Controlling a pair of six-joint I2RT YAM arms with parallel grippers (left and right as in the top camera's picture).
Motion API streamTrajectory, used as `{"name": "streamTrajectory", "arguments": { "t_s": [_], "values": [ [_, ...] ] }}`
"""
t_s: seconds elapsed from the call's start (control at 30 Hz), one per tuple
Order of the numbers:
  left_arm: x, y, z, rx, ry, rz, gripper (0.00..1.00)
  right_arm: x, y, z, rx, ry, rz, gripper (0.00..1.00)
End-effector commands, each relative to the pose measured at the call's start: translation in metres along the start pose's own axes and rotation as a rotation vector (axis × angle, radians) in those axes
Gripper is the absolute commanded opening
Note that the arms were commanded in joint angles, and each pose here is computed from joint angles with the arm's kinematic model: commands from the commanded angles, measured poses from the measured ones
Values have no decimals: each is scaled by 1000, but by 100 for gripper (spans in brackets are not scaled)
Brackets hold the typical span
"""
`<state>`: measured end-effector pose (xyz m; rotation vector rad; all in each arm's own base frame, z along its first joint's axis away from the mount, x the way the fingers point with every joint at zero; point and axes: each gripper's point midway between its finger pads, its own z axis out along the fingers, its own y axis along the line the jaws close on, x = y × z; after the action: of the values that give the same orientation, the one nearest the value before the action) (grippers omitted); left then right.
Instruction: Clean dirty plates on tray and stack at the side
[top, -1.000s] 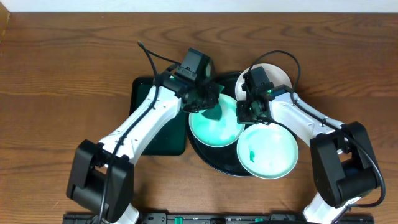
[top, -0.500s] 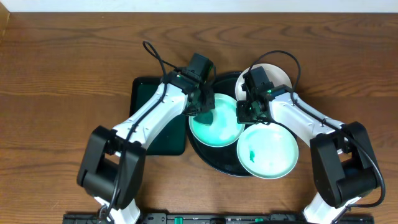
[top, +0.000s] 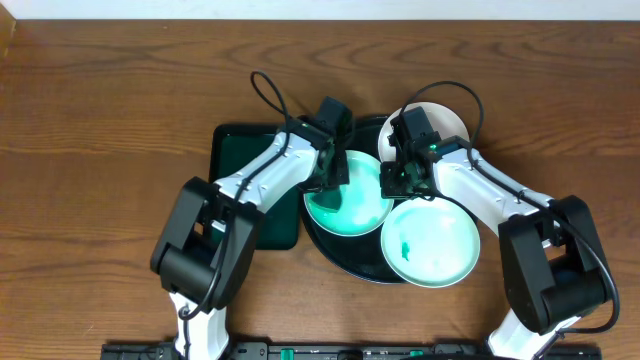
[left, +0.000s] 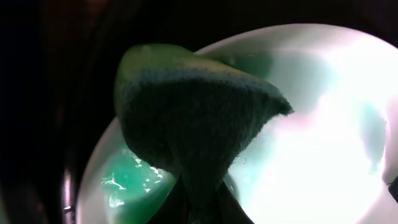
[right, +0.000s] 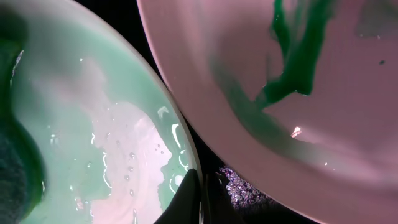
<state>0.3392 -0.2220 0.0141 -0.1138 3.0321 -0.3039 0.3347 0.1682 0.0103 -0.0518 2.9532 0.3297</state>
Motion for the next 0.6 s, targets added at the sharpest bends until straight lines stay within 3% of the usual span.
{"name": "streamTrajectory", "arguments": {
  "t_s": [0.0, 0.23, 0.57],
  "values": [
    [29, -11, 25, 43, 123, 28, 7, 3, 5, -3, -22, 6, 6, 1],
    [27, -63, 4, 313, 148, 55, 7, 3, 5, -3, -22, 5, 6, 1],
    [-13, -51, -69, 341, -58, 42, 7, 3, 5, -3, -22, 6, 6, 1]
  ]
}}
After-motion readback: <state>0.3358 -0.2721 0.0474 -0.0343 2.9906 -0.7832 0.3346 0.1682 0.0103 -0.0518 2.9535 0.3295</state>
